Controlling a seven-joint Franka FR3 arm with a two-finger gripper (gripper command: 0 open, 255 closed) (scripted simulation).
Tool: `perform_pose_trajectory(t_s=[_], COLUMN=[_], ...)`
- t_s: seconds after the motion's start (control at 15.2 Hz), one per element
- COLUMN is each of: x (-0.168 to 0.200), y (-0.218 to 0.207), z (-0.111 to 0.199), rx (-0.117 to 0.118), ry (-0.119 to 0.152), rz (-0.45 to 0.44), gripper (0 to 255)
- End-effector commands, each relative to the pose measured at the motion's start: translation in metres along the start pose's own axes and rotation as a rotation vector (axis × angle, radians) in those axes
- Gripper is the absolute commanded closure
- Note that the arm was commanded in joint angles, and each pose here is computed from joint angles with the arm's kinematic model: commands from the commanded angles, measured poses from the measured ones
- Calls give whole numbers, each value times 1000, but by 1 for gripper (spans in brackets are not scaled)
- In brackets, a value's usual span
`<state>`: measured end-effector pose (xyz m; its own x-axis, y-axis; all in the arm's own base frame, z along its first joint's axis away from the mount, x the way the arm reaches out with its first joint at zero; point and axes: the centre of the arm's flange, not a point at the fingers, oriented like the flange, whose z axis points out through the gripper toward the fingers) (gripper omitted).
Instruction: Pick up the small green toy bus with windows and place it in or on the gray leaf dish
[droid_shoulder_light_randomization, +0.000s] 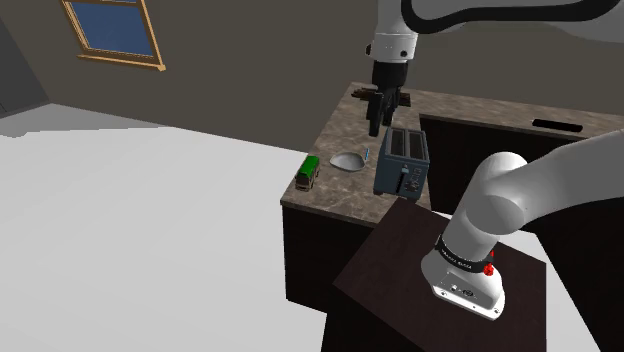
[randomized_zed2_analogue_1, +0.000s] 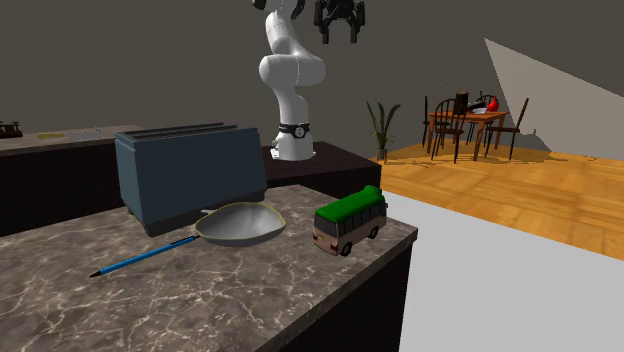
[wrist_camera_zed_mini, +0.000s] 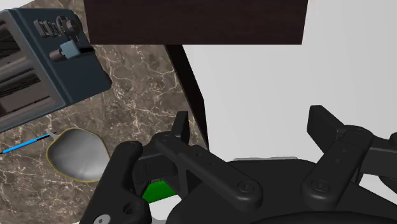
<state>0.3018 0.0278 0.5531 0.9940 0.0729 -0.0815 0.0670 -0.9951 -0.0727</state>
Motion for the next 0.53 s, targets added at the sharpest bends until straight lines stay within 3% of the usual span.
perform_pose_trajectory(t_s=[0.0, 0.46], x=[0, 70], y=[0, -3], z=[0, 56], rx=[0, -9], ry=[0, 24], rz=[0, 218], gripper=[0, 0])
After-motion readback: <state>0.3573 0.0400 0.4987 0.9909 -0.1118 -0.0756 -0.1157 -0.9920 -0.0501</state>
